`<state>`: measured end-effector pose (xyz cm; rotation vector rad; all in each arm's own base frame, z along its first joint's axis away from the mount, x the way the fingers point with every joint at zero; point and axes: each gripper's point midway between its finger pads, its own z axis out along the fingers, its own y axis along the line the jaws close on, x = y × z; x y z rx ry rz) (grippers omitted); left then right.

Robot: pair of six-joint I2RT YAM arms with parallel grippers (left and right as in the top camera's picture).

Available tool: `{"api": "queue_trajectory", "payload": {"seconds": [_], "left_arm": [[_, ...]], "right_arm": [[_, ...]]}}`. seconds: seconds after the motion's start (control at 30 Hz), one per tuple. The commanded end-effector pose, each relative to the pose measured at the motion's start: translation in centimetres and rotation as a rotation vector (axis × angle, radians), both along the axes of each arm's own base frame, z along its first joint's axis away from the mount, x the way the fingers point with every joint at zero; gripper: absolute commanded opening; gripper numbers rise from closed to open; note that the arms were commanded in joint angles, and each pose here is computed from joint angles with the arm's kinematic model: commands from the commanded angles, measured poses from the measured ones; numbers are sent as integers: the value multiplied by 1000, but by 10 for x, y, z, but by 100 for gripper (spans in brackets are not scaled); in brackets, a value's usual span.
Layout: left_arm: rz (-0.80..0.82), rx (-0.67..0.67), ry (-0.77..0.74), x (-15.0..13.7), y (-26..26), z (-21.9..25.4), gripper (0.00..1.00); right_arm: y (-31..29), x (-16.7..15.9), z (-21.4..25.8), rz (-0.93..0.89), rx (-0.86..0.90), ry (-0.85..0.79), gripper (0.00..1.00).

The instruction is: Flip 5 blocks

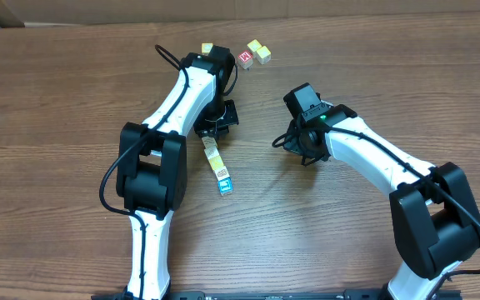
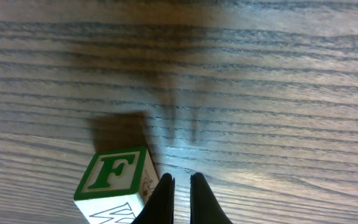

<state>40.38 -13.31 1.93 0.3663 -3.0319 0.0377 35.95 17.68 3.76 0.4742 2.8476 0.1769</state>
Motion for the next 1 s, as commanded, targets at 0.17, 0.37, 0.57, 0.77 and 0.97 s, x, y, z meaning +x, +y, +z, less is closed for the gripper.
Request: {"api": "queue_trajectory", "payload": {"seconds": [0.17,0.37,0.57,0.77,0.97], "left_arm": [[2,21,10,-4,4,2,4],[-8,24,20,-7,5,2,4],[-10,55,21,-8,11,2,4],[-11,59,22,-8,12,2,4],[-6,36,14,-5,8,4,4]], "right_arm": [[-4,2,-1,-1,-16,-9,4],[-4,2,-1,-1,-16,-9,4],[-4,2,-1,-1,-16,-9,4],[-4,2,-1,-1,-16,-9,4],[-4,2,-1,-1,-16,-9,4]]}}
